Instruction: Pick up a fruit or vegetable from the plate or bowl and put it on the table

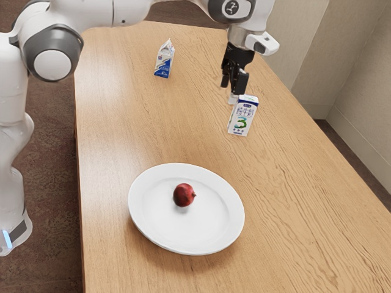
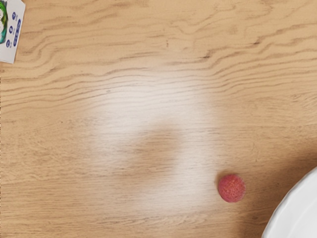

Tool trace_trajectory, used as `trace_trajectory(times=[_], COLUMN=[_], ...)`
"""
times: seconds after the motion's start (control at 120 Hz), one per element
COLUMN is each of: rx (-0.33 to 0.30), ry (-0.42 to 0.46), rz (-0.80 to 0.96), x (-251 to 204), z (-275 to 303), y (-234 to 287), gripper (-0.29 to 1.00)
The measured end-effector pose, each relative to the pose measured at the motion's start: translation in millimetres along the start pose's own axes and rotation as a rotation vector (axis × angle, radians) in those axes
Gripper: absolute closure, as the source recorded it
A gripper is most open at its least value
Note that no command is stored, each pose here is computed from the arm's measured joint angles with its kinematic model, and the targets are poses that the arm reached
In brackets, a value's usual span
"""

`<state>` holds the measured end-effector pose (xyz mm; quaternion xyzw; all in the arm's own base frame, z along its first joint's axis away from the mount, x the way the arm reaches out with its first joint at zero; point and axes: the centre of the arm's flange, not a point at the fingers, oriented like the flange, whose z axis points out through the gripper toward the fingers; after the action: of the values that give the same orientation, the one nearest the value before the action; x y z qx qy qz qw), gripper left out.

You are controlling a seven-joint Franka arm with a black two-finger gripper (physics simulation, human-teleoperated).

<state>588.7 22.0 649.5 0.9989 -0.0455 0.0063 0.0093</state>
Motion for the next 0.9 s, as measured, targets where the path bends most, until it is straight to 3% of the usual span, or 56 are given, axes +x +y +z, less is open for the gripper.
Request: trace_trajectory(times=[0.292, 0.458, 0.567, 0.633, 0.767, 0.9], rx=[0.001, -0.032, -0.026, -0.027, 0.052, 0.113], ry=[0.018, 0.026, 0.002, -0.024, -0.036, -0.112], rz=[0.032, 0.287, 0.335, 0.36, 0.46, 0.591], x=[2, 11, 9, -22, -79, -75], z=[-2, 7, 25, 30, 36, 104], y=[2, 133, 153, 152, 176, 233], gripper=[0.0, 0.0, 0.0, 0.0, 0.0, 0.0])
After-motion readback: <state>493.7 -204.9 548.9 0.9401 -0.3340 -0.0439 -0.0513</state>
